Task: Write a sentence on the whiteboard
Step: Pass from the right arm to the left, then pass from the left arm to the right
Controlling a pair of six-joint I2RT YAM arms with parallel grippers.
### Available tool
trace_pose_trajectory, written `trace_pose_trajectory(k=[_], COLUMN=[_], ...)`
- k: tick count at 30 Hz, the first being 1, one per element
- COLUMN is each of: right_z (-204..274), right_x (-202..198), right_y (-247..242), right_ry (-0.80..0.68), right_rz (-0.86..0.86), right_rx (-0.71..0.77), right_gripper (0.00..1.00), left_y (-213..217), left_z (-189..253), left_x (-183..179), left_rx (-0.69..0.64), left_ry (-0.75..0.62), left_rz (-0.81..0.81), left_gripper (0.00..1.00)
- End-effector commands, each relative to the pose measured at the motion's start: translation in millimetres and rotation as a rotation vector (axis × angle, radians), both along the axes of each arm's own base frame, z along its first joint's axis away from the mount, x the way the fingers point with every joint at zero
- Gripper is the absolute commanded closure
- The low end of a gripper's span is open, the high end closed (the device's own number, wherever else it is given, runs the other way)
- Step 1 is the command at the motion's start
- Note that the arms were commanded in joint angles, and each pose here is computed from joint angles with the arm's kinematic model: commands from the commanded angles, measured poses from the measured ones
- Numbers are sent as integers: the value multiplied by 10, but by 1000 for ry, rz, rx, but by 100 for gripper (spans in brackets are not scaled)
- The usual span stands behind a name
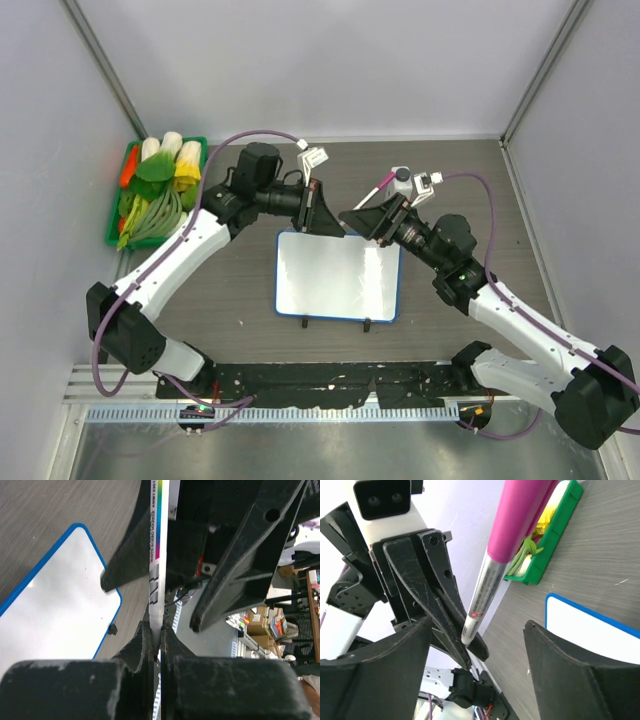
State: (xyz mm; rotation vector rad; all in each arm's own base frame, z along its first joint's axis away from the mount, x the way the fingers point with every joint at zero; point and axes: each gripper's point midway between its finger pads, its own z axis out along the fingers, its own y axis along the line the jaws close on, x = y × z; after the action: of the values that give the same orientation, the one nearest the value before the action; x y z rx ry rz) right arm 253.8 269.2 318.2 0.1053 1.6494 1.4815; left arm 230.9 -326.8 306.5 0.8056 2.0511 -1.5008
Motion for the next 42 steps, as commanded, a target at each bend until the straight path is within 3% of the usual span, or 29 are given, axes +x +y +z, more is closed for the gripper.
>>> trace_pose_trajectory(k=[1, 10, 18, 19, 25, 36, 42], right_z=[316, 609, 572, 584, 549, 470, 416], right_x=[4, -315, -647, -669, -672, -613, -554], right_y=[-186, -178, 86, 105, 99, 180, 210], right_ry=[-118, -290, -353, -358, -343, -310, -288], right_rz=[-30, 254, 458, 467, 454, 442, 427], right_rx=[-15, 35, 10, 5, -3, -4, -9], right_gripper=[14, 11, 38, 47, 61, 66, 73], left_y=[124, 250, 250, 255, 265, 262, 254], left_z=[282, 324, 341, 340, 329, 283, 231], left_x=[-183, -481, -550, -556, -594, -647, -661], left_rx=[-24, -17, -33, -33, -32, -29, -18], left_ry=[-97, -113, -105, -101, -93, -85, -77], left_rz=[-42, -157, -212, -217, -232, -251, -260], left_gripper=[100, 100, 100, 100, 100, 100, 100])
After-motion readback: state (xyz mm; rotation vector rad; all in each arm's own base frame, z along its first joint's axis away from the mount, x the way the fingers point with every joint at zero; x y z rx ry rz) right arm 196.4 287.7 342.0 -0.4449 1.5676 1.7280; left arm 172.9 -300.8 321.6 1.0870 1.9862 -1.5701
